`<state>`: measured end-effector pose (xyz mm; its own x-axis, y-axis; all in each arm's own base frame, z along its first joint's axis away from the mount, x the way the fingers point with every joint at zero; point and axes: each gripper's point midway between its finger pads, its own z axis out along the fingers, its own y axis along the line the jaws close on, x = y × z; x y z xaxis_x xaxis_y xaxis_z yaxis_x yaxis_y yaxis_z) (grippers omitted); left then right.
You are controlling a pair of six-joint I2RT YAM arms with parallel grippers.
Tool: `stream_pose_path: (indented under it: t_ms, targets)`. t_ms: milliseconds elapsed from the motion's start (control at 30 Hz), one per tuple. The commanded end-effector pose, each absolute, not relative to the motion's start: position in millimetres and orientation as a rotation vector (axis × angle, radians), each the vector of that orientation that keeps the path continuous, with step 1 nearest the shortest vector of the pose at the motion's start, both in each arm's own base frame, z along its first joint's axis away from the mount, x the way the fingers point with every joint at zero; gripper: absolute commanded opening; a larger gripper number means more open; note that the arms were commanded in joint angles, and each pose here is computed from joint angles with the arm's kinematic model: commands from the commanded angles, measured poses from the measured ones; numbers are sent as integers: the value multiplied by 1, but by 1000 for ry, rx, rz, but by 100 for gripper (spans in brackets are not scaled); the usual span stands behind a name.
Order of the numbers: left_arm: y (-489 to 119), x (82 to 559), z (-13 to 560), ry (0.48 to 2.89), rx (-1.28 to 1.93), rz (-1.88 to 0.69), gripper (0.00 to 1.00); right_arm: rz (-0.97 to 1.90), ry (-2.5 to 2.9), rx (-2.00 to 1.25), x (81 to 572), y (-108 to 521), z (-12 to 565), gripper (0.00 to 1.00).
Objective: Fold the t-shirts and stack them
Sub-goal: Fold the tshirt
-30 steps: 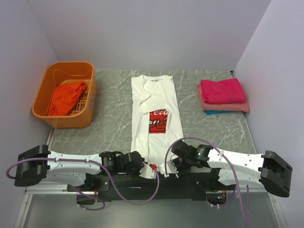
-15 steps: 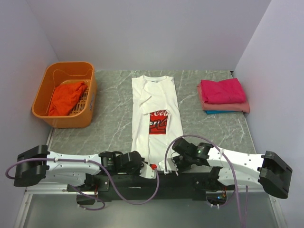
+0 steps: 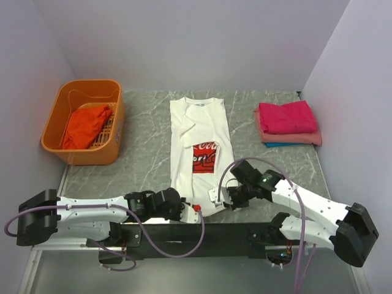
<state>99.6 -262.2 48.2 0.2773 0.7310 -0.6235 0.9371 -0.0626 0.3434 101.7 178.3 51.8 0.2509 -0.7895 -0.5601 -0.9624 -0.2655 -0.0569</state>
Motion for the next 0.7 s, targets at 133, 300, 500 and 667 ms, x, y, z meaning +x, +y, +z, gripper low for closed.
stream_pose_path:
  t_ms: [133,300,500,667]
  targets:
    - [-285,159,89,1421,1690,-392,0,507,1677,-1970,163,182,89,0]
    - [-279,243,110,1443,1552,-275,0,367,1787,-1786,233,181,101,0]
    - [-282,327,117,1486,1483,-232,0,273,1918,-1587,314,174,102,0]
    - [-275,370,117,1523,1445,-227,0,233,1949,-1496,359,175,107,0]
